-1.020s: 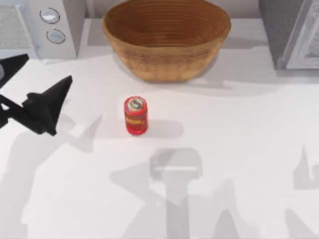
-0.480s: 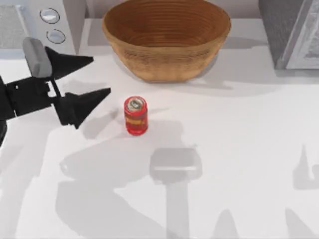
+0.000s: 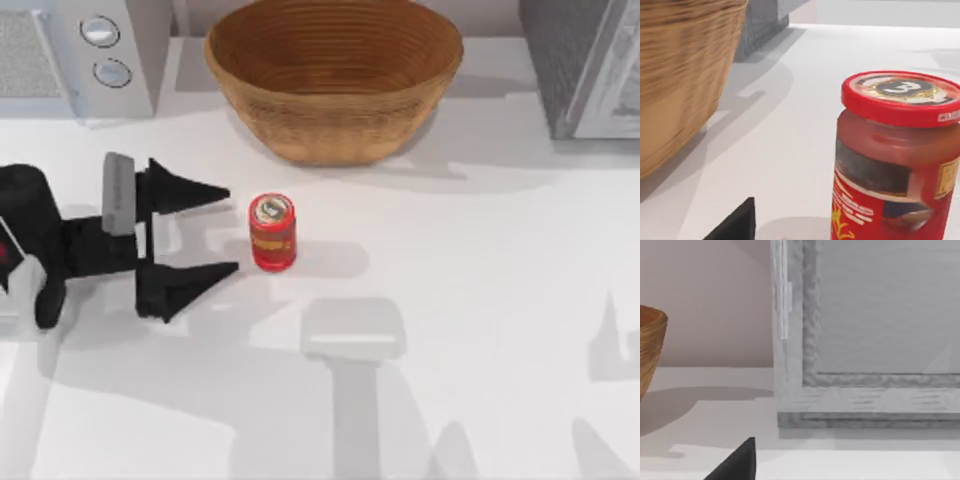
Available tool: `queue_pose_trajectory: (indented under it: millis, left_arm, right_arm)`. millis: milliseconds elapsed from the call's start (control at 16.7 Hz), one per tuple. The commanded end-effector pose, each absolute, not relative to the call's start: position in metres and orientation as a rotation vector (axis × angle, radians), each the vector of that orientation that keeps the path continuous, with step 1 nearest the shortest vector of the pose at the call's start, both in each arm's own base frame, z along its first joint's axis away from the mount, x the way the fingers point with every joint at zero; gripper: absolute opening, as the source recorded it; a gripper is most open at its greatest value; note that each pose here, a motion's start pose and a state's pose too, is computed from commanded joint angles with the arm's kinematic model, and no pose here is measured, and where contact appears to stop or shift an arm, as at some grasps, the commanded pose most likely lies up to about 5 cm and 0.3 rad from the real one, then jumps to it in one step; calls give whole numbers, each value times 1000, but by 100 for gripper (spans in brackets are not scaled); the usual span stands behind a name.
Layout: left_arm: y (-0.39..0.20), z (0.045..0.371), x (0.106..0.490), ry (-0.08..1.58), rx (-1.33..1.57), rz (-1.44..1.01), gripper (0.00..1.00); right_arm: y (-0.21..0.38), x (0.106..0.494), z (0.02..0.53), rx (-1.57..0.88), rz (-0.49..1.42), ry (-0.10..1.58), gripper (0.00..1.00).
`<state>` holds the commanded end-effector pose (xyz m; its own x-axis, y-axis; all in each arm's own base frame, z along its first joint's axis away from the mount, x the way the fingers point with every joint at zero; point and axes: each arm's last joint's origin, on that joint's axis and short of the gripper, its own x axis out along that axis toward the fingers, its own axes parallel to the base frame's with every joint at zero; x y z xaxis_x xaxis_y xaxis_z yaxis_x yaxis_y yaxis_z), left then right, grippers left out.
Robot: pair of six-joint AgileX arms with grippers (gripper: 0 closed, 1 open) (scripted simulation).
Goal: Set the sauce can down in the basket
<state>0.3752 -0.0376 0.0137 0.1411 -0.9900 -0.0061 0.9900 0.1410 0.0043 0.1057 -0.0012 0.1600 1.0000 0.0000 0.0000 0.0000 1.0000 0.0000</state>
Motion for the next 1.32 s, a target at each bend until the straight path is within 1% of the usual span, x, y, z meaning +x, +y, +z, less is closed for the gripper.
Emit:
queue_pose_trajectory:
  millis: [120,480,960,1260,1320]
  left_arm:
    - [-38,6,376,-6,14,-1449,100]
    - [-37,6,376,-3,11,-1443,100]
    - [-101,7,384,-6,13,-1449,100]
    - [-108,6,384,-6,14,-1449,100]
    - [-108,6,384,-6,14,-1449,92]
  right_arm:
    - [-1,106,160,0,0,0,100]
    - [-1,106,160,0,0,0,100]
    - [-1,106,160,0,0,0,100]
    - [-1,106,160,0,0,0,100]
    - [-1,106,160,0,0,0,100]
